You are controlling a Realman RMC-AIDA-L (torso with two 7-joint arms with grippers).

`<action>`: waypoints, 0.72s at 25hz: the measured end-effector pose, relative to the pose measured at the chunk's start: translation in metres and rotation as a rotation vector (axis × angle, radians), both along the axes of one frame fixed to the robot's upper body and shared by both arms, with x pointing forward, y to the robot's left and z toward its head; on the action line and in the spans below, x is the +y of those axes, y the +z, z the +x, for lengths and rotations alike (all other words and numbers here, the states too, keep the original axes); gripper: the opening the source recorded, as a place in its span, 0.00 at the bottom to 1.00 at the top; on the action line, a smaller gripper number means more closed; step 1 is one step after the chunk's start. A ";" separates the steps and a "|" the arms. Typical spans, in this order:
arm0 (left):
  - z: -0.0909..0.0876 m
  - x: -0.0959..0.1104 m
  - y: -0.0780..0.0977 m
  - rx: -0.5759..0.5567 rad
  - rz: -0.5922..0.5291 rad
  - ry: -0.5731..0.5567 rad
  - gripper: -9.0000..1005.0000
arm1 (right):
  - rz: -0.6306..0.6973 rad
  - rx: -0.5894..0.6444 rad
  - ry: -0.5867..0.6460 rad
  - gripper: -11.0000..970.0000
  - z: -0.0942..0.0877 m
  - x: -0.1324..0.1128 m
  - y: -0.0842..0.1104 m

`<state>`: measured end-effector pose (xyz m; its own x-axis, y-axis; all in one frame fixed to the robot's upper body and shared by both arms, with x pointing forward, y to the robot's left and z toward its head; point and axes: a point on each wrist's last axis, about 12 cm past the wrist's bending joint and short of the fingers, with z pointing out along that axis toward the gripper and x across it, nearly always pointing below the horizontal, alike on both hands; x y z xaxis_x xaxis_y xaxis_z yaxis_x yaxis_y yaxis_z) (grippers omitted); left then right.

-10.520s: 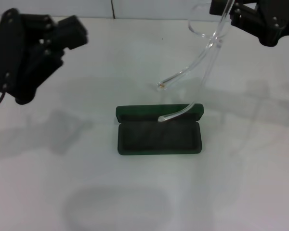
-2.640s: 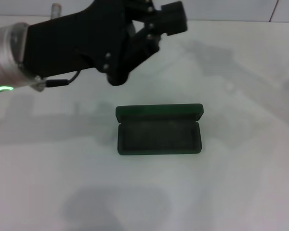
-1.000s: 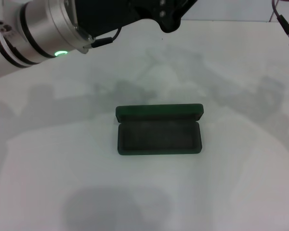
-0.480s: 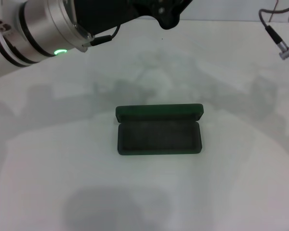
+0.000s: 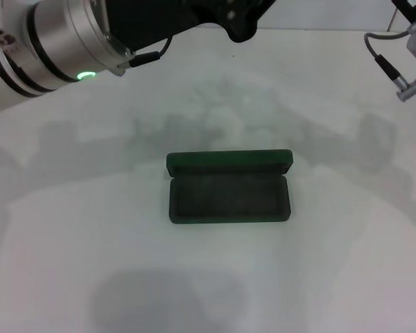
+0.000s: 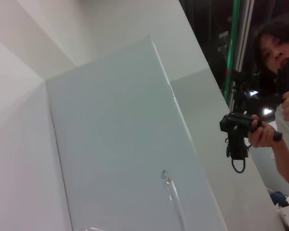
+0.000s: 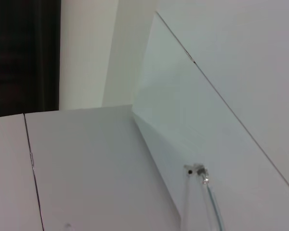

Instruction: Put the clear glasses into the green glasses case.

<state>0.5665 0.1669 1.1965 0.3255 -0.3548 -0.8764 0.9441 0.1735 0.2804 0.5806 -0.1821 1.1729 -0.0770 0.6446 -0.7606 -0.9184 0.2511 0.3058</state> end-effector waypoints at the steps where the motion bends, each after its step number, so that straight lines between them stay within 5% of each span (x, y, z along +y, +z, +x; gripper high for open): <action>1: 0.000 0.000 0.000 0.001 0.000 0.000 0.04 | -0.002 0.000 0.001 0.12 0.000 0.000 0.000; 18: 0.001 0.006 -0.003 0.021 -0.002 0.018 0.04 | 0.004 -0.003 -0.021 0.12 -0.002 -0.011 -0.003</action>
<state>0.5678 0.1725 1.1930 0.3133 -0.3508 -0.8825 0.9465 0.1914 0.2599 0.5782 -0.1926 1.1700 -0.0614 0.6492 -0.7581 -0.9137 0.2693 0.3045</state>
